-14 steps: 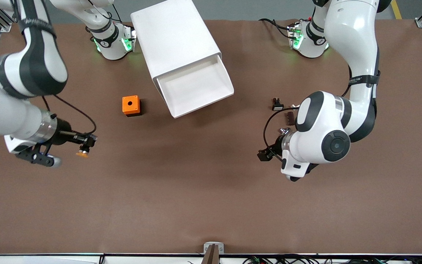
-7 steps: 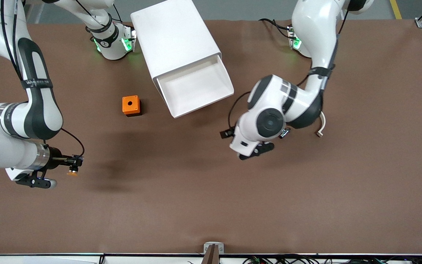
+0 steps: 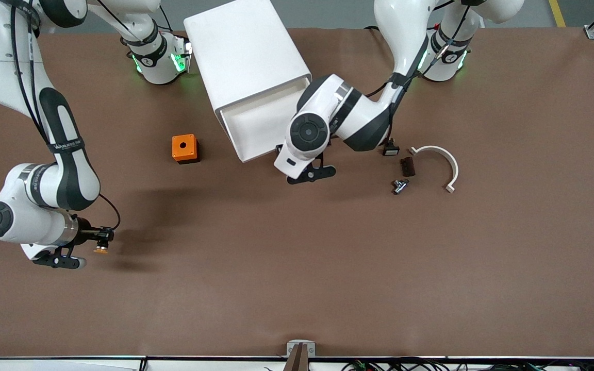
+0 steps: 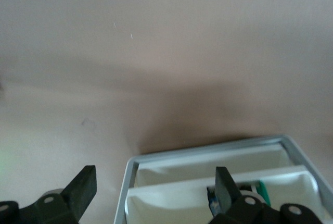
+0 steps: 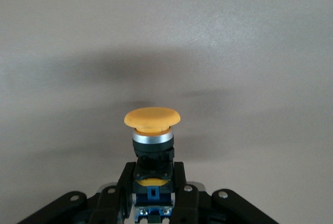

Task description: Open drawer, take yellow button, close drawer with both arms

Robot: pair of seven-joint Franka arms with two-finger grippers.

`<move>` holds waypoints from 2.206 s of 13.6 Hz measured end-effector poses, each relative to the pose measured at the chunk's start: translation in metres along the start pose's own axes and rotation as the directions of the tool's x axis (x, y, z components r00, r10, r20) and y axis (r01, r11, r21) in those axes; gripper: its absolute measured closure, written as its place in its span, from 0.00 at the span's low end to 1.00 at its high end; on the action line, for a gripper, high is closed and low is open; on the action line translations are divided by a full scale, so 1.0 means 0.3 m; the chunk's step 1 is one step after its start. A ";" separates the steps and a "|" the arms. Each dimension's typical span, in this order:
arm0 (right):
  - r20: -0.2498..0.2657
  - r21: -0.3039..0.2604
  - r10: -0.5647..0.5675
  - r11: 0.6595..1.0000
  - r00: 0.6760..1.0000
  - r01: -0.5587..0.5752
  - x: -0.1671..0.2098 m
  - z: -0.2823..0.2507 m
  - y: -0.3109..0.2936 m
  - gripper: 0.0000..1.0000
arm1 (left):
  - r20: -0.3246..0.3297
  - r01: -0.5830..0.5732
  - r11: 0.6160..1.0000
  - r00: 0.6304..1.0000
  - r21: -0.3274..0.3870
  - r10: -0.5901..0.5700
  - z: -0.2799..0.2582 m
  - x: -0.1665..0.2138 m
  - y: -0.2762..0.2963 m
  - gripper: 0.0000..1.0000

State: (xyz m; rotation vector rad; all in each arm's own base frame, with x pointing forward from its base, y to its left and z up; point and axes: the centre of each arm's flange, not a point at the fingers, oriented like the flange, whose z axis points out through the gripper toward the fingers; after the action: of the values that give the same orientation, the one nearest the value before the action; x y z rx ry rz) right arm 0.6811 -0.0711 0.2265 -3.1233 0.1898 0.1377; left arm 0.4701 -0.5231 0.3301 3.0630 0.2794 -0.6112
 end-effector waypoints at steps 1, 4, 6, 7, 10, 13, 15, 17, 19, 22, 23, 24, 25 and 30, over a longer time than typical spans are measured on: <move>0.000 0.001 -0.008 1.000 1.000 0.008 0.003 0.034 0.021 0.67 | 0.012 -0.001 1.000 1.000 0.002 0.001 0.008 -0.033 0.009 0.00; 0.011 0.003 -0.016 1.000 1.000 0.016 0.002 0.087 0.056 0.67 | 0.050 0.003 1.000 0.999 0.015 -0.004 0.044 -0.139 0.044 0.00; 0.014 0.004 -0.020 1.000 1.000 0.020 0.002 0.093 0.055 0.67 | 0.070 -0.001 1.000 0.998 0.024 -0.001 0.076 -0.197 0.073 0.00; 0.015 0.004 -0.020 1.000 1.000 0.020 0.001 0.096 0.054 0.66 | 0.078 -0.008 1.000 0.997 0.028 0.006 0.088 -0.219 0.083 0.00; 0.022 0.005 -0.021 1.000 1.000 0.021 -0.001 0.105 0.051 0.40 | 0.094 -0.027 0.999 0.995 0.034 0.023 0.112 -0.263 0.102 0.00; 0.011 0.006 -0.023 1.000 1.000 0.023 0.006 0.085 0.047 0.09 | 0.102 -0.015 0.999 0.995 0.038 0.012 0.121 -0.290 0.115 0.00; -0.002 0.005 -0.024 1.000 1.000 0.024 0.018 0.003 0.045 0.01 | 0.102 -0.014 0.999 0.995 0.039 0.010 0.123 -0.291 0.115 0.00; -0.020 0.006 -0.032 0.999 0.999 0.033 0.013 -0.173 0.026 0.00 | 0.102 -0.014 0.999 0.995 0.041 0.010 0.124 -0.292 0.114 0.00; -0.042 0.006 -0.048 0.999 0.998 0.049 -0.023 -0.377 -0.008 0.00 | 0.104 -0.016 0.999 0.995 0.052 0.010 0.128 -0.292 0.109 0.00; -0.088 -0.001 -0.083 0.997 0.993 0.084 -0.102 -0.647 -0.082 0.00 | 0.115 -0.020 0.997 0.993 0.068 0.012 0.134 -0.302 0.105 0.00; -0.095 -0.003 -0.096 0.995 0.991 0.096 -0.136 -0.723 -0.108 0.00 | 0.124 -0.025 0.996 0.992 0.080 0.015 0.140 -0.312 0.104 0.00; -0.097 -0.005 -0.106 0.994 0.990 0.106 -0.170 -0.788 -0.129 0.00 | 0.131 -0.031 0.996 0.991 0.088 0.019 0.145 -0.323 0.105 0.00; -0.100 -0.007 -0.112 0.994 0.989 0.112 -0.203 -0.847 -0.141 0.00 | 0.136 -0.036 0.995 0.990 0.095 0.023 0.149 -0.333 0.106 0.00; -0.118 0.024 -0.102 0.994 0.988 0.106 -0.369 -1.101 -0.138 0.00 | 0.131 -0.033 0.994 0.991 0.107 0.019 0.147 -0.322 0.097 0.00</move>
State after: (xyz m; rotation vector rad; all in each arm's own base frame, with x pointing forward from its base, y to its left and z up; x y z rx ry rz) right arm 0.6055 -0.0216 0.5655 -3.1037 0.0292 -0.0476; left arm 0.3709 -0.5702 0.3253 3.1051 0.2107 -0.8468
